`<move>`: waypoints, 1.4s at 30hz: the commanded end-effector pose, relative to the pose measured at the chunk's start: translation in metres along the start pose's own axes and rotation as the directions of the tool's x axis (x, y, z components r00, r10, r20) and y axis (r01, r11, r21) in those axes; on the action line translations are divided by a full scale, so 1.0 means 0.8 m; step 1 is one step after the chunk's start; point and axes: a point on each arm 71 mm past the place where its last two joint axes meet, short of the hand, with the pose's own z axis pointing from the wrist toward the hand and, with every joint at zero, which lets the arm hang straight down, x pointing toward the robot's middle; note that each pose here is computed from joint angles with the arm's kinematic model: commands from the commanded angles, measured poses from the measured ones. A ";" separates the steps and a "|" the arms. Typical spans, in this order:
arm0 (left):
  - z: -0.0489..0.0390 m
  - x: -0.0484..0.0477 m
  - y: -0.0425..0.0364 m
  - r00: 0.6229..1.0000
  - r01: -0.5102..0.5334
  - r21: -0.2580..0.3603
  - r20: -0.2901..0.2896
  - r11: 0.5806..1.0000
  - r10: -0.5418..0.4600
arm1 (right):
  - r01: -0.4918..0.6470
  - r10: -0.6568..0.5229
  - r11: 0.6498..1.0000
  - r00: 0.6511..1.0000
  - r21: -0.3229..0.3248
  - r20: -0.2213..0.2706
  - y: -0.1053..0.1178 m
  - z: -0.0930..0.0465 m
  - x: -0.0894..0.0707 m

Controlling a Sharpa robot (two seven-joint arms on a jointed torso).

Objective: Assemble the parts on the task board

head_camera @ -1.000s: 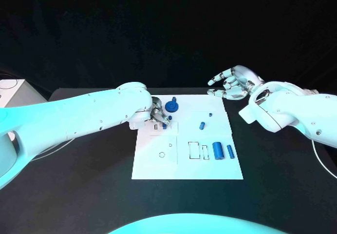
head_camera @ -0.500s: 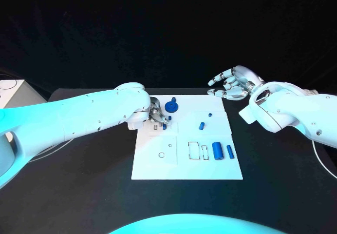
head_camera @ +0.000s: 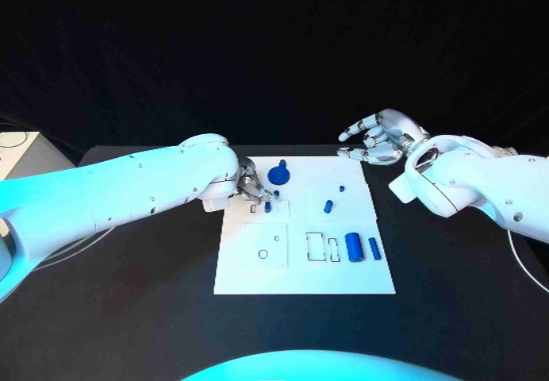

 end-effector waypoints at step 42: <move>0.002 -0.096 0.0288 0.986 0.150 -0.018 0.076 0.988 -0.148 | 0.009 -0.009 1.000 1.000 -0.013 -0.009 0.000 -0.001 0.001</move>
